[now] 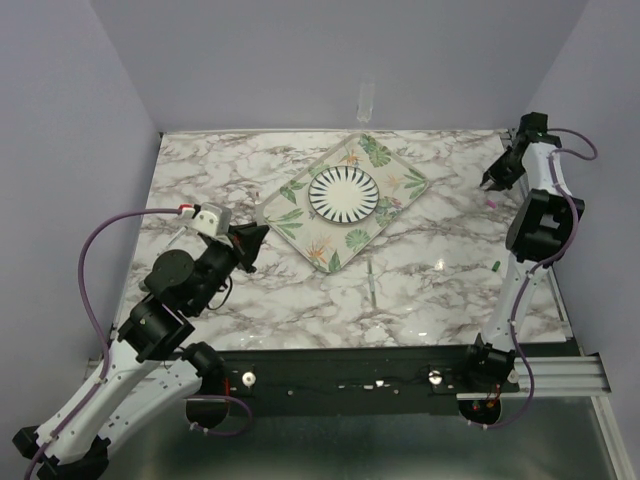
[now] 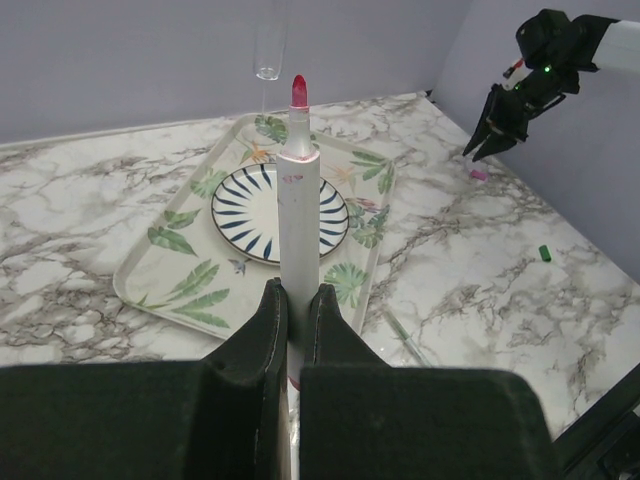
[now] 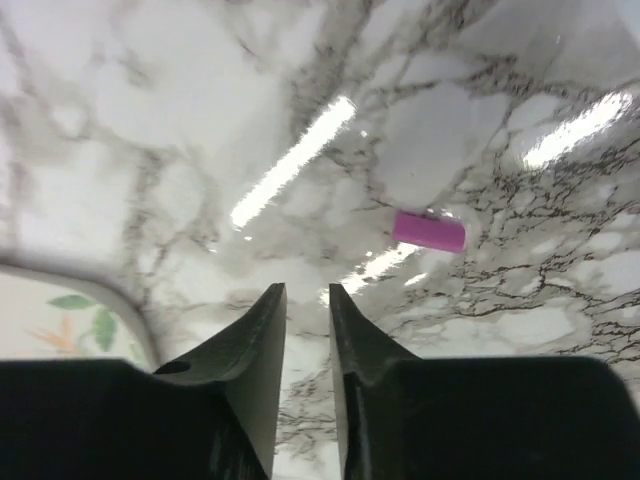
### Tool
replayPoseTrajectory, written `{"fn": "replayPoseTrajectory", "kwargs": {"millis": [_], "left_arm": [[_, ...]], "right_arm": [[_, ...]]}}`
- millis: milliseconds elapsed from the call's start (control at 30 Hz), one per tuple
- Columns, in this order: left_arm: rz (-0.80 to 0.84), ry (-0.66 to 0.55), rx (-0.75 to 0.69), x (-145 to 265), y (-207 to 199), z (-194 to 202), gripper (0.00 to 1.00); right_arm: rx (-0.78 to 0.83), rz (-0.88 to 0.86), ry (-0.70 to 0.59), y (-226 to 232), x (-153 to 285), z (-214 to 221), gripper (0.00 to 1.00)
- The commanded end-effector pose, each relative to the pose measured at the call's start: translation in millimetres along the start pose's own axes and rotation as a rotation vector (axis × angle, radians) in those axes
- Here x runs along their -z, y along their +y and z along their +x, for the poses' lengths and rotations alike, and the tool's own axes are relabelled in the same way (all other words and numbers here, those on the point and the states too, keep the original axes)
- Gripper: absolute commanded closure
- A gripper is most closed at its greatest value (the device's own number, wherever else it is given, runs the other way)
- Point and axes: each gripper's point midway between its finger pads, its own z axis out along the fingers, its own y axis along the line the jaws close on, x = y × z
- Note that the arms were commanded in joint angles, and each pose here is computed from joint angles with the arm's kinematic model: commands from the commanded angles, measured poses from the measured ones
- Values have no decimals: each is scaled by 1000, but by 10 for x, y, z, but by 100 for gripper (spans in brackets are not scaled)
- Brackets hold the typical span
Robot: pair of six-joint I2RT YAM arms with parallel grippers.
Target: Insert the pens into the pen caps
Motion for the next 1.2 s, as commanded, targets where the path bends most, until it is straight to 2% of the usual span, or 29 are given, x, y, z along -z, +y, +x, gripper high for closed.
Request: {"fn": "replayPoseTrajectory", "kwargs": {"millis": [0,200,533,833,867,1167], "left_arm": [[-17,-5,-4,5,22,-44,100],[-10,-16,2,29,15,-46,100],[-32,-17,-4,29,56,-46,100],[-45,-46,-5,104,93,-103,100],[-44,-52,-4,117,93,-117,100],[-25,-80,7,177,64,-189,100]], "right_arm": [[-153,-118,-254,108,413,-685,77],[-349,-26,-277,-144,151,-769,88],[-625,66,-159,-343,-235,-358,90],[-638,242,-197,-645,-205,-171,96],[-629,241,-198,-652,-208,-180,99],[-587,249,-169,-597,-152,-72,99]]}}
